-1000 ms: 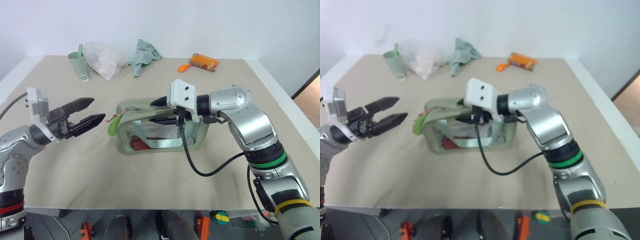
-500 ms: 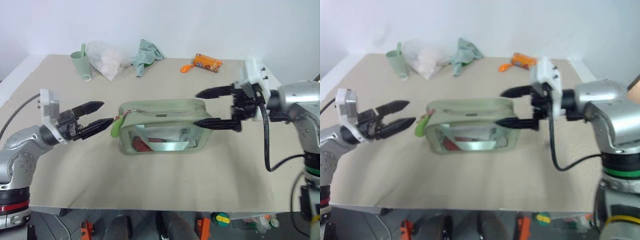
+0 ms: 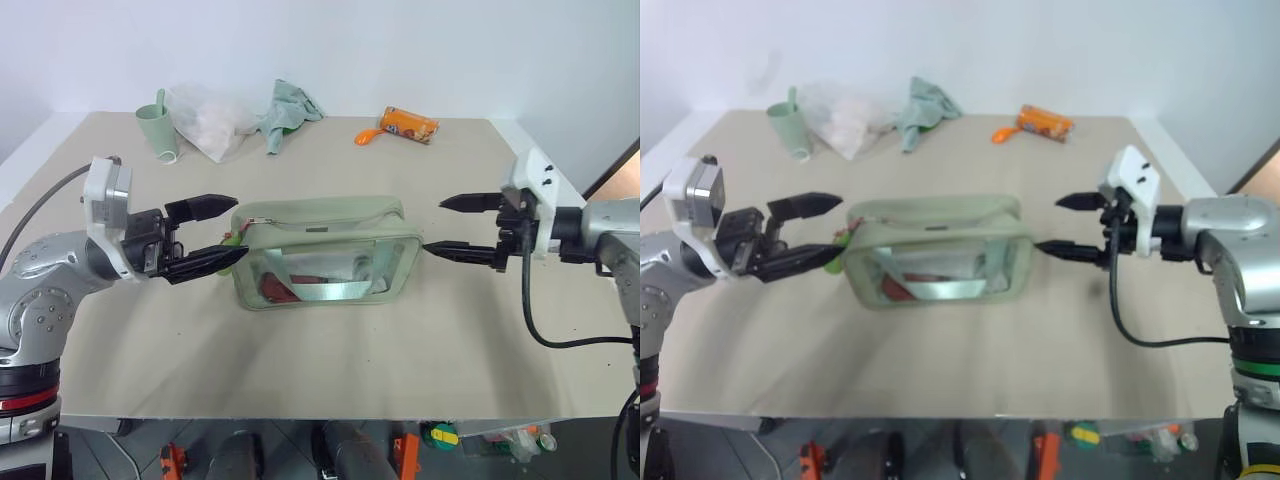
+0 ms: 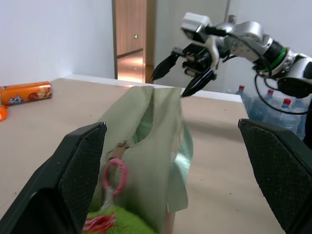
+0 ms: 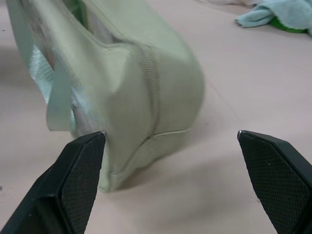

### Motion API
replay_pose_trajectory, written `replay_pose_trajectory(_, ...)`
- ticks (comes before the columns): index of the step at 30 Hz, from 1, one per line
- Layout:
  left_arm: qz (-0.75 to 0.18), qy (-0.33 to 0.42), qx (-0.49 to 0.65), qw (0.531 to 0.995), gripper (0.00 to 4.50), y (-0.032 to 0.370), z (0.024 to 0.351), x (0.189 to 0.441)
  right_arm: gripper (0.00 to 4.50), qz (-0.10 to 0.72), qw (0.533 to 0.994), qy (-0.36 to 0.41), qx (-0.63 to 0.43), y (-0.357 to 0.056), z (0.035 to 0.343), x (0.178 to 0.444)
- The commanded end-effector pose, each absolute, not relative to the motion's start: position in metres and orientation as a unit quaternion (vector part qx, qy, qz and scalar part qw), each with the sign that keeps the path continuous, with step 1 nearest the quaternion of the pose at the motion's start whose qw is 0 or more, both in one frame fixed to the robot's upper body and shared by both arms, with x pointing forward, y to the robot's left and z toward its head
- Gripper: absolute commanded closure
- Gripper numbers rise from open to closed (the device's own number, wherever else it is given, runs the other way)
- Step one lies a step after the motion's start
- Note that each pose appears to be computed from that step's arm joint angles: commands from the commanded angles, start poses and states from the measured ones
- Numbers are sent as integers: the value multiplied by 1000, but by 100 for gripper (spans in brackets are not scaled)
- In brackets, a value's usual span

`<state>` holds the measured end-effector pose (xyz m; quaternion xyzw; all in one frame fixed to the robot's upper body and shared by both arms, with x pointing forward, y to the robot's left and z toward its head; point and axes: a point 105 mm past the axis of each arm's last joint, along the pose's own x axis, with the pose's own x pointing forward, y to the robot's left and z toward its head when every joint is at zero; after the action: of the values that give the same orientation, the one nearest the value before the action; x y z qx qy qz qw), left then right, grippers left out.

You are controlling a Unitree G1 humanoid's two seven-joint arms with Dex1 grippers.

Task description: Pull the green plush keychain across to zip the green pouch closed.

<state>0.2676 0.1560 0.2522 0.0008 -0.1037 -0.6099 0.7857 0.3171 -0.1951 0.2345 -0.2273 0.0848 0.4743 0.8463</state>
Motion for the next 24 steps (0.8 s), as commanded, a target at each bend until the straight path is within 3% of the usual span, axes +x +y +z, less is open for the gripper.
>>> replay_pose_trajectory(1, -623, -117, 23, 773, 0, 150, 264, 261, 1, 486, 841, 68, -227, -183, 238, 317)
replay_pose_trajectory(11, -612, -106, 7, 783, 0, 151, 255, 262, 1, 512, 828, 77, -215, -178, 233, 311)
replay_pose_trajectory(15, -600, -105, -2, 793, 0, 154, 252, 267, 114, 522, 825, 70, -205, -172, 233, 311)
replay_pose_trajectory(24, -535, -123, -63, 833, 0, 174, 254, 285, 441, 539, 815, 80, -198, -171, 227, 306)
